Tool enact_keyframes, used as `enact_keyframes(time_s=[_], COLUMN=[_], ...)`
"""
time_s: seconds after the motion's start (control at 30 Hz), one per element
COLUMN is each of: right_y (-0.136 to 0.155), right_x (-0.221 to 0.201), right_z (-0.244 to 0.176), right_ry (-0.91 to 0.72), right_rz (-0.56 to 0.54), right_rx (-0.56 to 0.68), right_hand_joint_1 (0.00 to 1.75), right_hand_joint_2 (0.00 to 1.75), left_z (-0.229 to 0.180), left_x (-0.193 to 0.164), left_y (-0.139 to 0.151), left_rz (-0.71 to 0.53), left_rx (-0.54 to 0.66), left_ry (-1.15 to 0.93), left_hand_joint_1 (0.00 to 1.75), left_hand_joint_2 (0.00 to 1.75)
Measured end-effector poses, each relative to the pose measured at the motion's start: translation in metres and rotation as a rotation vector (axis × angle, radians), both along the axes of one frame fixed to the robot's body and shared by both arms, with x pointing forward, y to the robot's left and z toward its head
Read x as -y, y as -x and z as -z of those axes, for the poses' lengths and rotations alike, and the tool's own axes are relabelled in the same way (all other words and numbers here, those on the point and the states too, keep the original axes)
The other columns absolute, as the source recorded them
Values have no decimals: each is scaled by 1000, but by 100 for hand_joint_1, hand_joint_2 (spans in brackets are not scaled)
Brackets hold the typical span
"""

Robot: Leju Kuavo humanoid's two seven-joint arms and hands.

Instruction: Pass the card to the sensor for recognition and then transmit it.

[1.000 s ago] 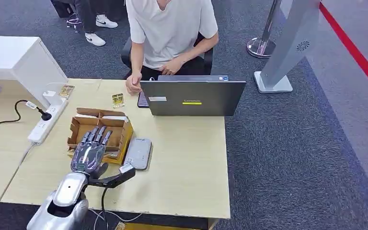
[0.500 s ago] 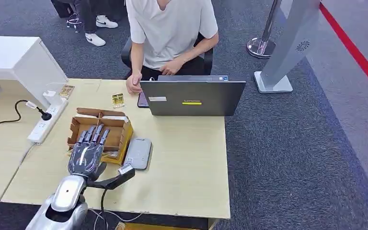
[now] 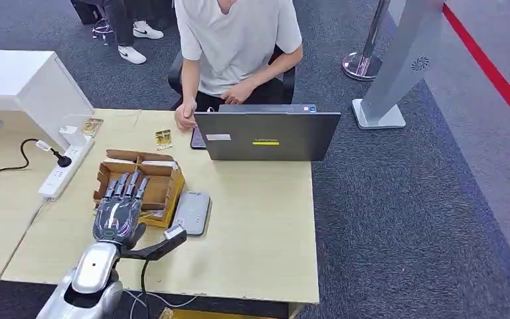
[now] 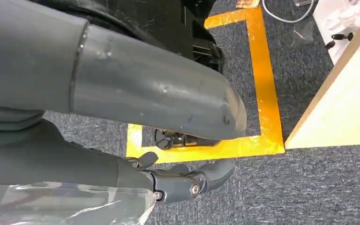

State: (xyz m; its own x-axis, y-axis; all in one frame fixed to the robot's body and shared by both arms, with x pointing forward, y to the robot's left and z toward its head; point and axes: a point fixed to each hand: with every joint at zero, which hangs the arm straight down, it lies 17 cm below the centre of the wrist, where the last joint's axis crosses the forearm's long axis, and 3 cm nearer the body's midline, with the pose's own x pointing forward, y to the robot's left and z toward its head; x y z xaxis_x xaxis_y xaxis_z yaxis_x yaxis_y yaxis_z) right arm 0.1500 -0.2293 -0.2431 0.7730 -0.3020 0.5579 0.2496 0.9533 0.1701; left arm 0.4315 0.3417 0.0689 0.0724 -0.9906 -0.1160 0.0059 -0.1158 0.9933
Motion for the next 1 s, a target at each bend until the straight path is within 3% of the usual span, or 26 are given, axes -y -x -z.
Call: enact_keyframes(time_s=[0.77, 0.8, 0.83, 1.0], right_y=[3, 3, 3, 4], right_x=[1, 1, 1, 1], right_z=[2, 2, 2, 2], right_ry=[4, 4, 4, 5], right_rz=[-4, -3, -2, -2], right_rx=[-17, -18, -18, -20], right_hand_joint_1=[0, 0, 0, 0], right_hand_joint_2=[0, 0, 0, 0], left_z=[1, 1, 2, 7], left_x=[-14, -15, -15, -15], left_y=[2, 2, 2, 3], left_rz=[-59, -61, -62, -68], left_rx=[-4, -7, -11, -34], left_ry=[4, 4, 3, 3], left_hand_joint_1=[0, 23, 175, 175], left_hand_joint_2=[175, 175, 175, 175])
